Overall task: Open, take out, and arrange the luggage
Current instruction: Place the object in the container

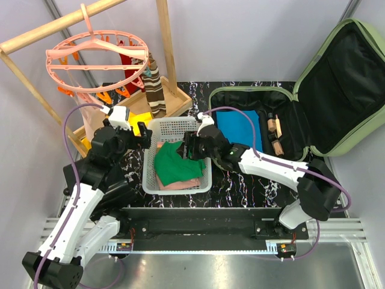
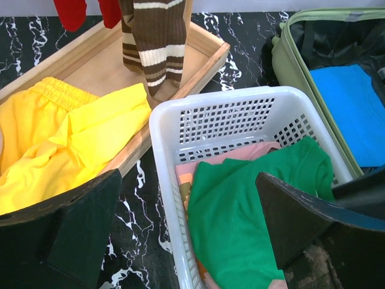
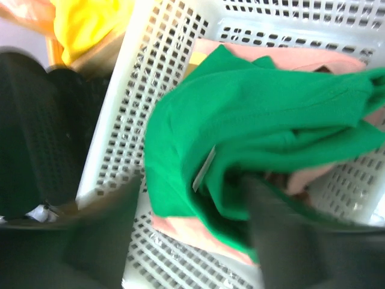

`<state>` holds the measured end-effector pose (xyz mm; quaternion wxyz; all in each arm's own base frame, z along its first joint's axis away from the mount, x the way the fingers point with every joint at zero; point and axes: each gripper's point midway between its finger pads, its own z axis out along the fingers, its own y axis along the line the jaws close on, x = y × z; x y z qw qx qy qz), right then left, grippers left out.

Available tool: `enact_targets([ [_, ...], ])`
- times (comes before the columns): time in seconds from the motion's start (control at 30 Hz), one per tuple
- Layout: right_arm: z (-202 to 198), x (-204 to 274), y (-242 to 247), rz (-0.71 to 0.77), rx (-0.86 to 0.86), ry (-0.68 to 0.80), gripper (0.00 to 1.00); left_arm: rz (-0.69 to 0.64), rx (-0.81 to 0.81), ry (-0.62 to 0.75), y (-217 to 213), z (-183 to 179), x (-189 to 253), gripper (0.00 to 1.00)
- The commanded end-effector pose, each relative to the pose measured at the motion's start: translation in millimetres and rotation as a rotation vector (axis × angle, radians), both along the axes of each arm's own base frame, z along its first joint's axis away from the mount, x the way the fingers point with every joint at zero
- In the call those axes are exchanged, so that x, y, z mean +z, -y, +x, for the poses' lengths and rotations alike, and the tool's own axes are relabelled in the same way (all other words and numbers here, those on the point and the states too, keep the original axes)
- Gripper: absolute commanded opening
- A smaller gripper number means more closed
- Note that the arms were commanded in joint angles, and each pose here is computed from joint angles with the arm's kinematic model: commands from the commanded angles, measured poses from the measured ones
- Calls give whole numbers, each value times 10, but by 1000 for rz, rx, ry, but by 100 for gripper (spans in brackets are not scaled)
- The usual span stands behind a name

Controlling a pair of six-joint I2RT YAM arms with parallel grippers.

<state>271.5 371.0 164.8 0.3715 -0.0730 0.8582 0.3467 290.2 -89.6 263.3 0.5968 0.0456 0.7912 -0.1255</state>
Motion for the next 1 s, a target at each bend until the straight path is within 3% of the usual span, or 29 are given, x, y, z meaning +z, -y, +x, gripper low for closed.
enact_targets([
  [0.0, -197, 114, 38, -98, 179, 71, 91, -19, -21, 28, 52, 30, 93, 99],
  [0.03, -283, 52, 40, -106, 222, 49, 99, -19, -22, 26, 58, 31, 89, 99],
  [0.23, -459, -186, 240, -189, 301, 61, 100, -20, -24, 16, 69, 46, 62, 99],
  [0.47, -377, -424, 188, -275, 402, 150, 100, -26, -47, -3, 120, 60, 12, 99],
  [0.67, -224, -325, 52, -274, 422, 234, 100, -21, -40, -6, 108, 68, 0, 99],
  [0.97, -404, 28, 192, -285, 462, 238, 99, -18, -40, -12, 108, 71, -10, 99],
])
